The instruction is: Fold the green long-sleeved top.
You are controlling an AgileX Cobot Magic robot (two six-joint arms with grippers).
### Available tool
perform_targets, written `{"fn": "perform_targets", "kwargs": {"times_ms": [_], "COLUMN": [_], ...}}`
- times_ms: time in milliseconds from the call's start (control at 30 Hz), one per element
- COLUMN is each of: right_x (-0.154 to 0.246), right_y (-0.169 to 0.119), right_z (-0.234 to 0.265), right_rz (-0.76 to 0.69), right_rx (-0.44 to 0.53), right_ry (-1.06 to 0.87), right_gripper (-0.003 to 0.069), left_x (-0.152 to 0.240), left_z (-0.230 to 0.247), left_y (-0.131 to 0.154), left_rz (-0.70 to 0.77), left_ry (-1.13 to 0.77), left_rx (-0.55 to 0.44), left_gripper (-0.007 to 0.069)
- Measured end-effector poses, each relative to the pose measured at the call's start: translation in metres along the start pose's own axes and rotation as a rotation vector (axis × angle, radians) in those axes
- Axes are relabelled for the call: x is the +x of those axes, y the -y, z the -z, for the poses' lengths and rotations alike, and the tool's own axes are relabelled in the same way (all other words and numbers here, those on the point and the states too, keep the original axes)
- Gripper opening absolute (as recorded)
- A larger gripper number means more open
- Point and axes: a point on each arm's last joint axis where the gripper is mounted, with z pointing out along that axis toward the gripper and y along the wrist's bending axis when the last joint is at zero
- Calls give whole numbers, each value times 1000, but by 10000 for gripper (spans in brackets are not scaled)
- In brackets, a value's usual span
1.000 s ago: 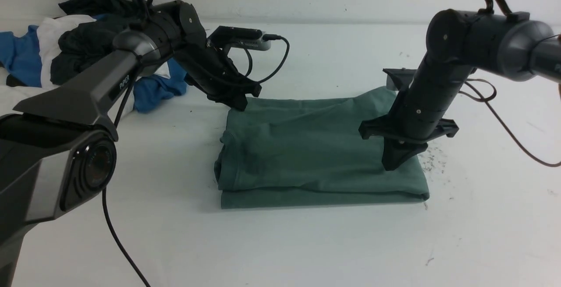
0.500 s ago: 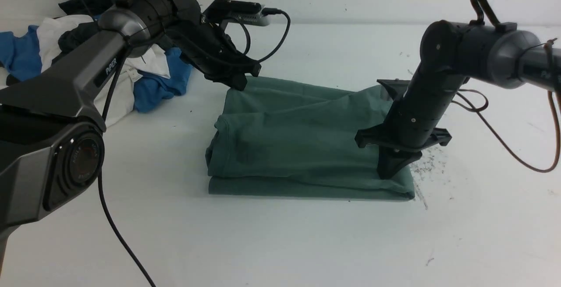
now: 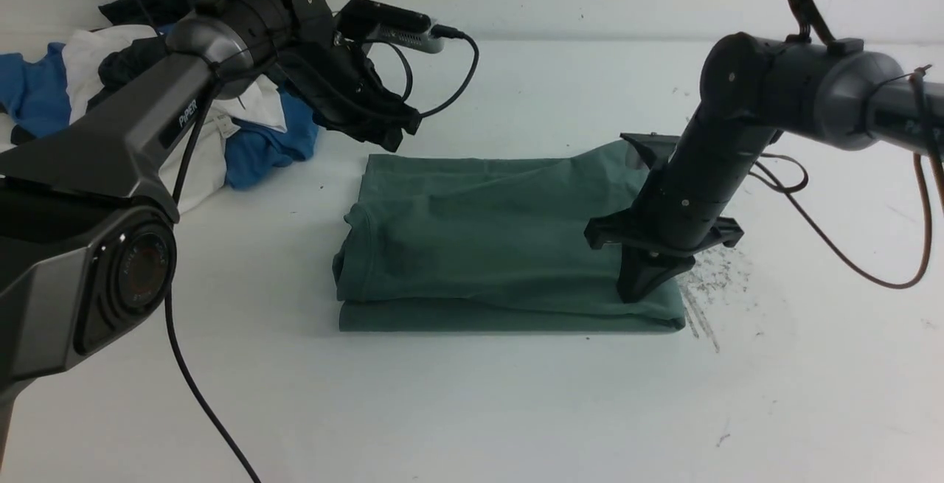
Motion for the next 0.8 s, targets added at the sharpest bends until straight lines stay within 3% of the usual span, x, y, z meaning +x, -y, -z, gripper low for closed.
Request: {"fn": "perform_targets", "kwargs": {"times_ms": [533,667,800], "right_x": [0,0,0], "right_y": [-3,-3,-3], "right_z": [-1,-1,-1], "right_rz": [3,3,3], "right_rx": [-7,-8,-8], "right_ry": [-1,-1,-1], "right_gripper": [-15,-15,-15], "left_x": [18,18,19], "left_z": [-43,-43,-45], "left_y": [-5,-5,-4], "left_rz": [10,11,11], "left_ry": [-49,-47,-54], "left_rx": [4,4,7], "left_gripper": [349,309,193]}}
